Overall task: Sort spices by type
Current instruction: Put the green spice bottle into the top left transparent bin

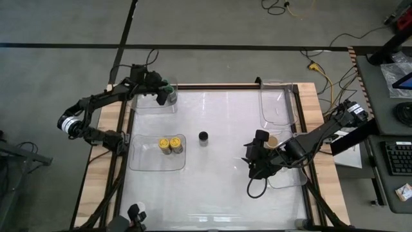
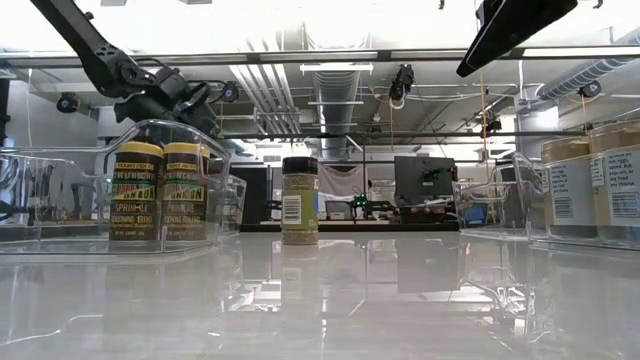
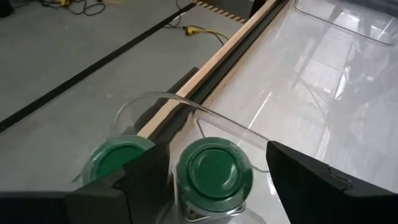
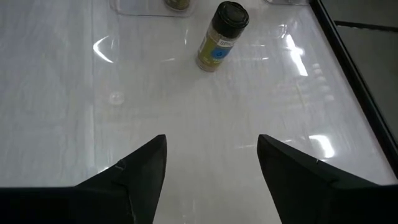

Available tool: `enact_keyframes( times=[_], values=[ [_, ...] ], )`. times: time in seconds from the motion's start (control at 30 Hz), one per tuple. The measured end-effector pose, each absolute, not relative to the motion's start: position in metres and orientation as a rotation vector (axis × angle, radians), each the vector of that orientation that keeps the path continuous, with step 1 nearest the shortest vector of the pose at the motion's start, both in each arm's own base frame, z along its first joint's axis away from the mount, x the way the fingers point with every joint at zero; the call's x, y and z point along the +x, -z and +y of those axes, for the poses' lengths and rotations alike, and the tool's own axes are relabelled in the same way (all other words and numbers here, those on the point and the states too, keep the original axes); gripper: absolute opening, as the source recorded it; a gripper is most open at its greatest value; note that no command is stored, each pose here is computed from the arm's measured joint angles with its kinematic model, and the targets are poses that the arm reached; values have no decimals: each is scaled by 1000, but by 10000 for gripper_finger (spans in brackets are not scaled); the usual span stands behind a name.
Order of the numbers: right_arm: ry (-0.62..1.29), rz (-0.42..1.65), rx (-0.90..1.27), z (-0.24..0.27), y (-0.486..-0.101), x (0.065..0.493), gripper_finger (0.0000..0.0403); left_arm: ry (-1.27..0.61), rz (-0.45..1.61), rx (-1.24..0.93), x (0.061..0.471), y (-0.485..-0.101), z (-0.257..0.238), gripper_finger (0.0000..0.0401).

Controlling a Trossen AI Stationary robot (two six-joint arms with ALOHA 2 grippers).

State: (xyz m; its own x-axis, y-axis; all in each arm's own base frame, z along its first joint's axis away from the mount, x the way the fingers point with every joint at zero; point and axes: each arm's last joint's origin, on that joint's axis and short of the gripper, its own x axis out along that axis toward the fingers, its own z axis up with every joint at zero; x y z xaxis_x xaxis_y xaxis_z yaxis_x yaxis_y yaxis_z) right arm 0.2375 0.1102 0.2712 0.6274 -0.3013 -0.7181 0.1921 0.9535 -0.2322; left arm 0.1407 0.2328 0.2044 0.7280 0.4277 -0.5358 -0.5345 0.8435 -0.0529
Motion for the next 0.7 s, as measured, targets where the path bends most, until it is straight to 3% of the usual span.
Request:
enact_keyframes(
  times=[0.37,0.7],
  values=[
    [284,847,-138,110,-271,238,256,-612,588,-203,155,-203,225,249],
    [284,847,-138,110,-271,238,239,-683,646,-192,156,-200,222,249]
  ],
)
